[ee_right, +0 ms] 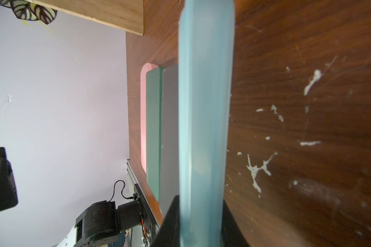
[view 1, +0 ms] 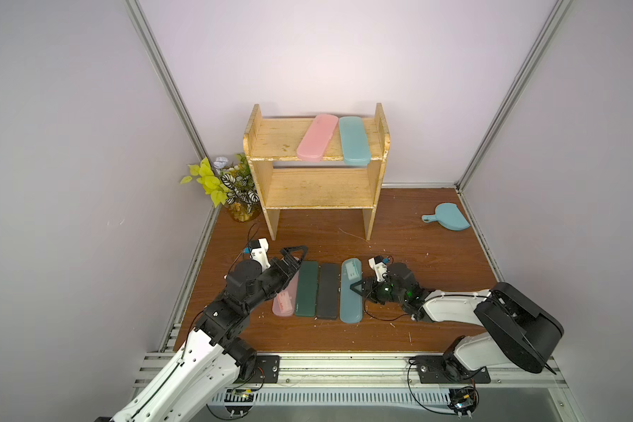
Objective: Remove the pencil cases from the shelf
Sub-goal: Place the pencil case at the center of the board, then pick up the pencil case from the shelf.
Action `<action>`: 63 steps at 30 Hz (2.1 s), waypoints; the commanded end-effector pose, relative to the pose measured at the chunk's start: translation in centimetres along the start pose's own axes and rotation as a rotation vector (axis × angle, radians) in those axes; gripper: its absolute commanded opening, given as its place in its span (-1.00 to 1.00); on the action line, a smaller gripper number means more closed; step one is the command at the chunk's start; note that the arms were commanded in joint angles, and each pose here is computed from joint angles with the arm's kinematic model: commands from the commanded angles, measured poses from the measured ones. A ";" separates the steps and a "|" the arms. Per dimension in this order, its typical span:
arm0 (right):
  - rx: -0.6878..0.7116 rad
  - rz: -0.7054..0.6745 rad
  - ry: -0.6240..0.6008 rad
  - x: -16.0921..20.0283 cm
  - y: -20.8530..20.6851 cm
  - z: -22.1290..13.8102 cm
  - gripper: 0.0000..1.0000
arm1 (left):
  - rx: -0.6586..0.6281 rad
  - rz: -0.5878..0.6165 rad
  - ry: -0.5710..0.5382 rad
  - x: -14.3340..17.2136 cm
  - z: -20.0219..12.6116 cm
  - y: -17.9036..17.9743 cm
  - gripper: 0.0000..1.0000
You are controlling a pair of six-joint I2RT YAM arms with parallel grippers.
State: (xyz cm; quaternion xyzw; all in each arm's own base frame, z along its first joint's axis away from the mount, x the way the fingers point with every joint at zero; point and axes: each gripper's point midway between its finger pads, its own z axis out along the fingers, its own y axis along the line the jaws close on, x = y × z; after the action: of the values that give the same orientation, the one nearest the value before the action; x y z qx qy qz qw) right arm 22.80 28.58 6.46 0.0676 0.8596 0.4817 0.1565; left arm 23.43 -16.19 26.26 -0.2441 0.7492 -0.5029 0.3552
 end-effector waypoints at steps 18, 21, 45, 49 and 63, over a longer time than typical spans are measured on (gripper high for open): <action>-0.014 -0.015 0.004 -1.4 2.3 1.3 0.11 | -0.005 -0.008 -0.051 -1.0 -0.3 0.1 0.99; 0.027 -0.028 -0.002 -1.5 2.0 1.0 0.22 | 0.005 -0.005 -0.053 -1.1 -0.1 -0.3 0.99; 0.164 -0.181 -0.188 -4.7 3.2 -5.6 0.98 | 0.164 0.073 -0.082 -5.5 3.8 -13.4 0.99; 0.100 -0.223 -0.288 -6.1 5.7 -8.2 0.98 | 0.229 0.038 -0.113 -6.7 4.7 -15.8 0.99; 0.020 -0.311 -0.426 -7.8 10.8 -13.2 0.96 | 0.350 -0.026 -0.282 -11.6 5.9 -21.2 0.68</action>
State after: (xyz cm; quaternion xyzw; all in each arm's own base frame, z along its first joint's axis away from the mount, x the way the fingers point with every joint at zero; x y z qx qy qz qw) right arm 24.99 22.08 21.53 0.0435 0.8230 0.4262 0.3731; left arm 34.84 -20.09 45.25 -0.2505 0.6269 -0.5762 0.4608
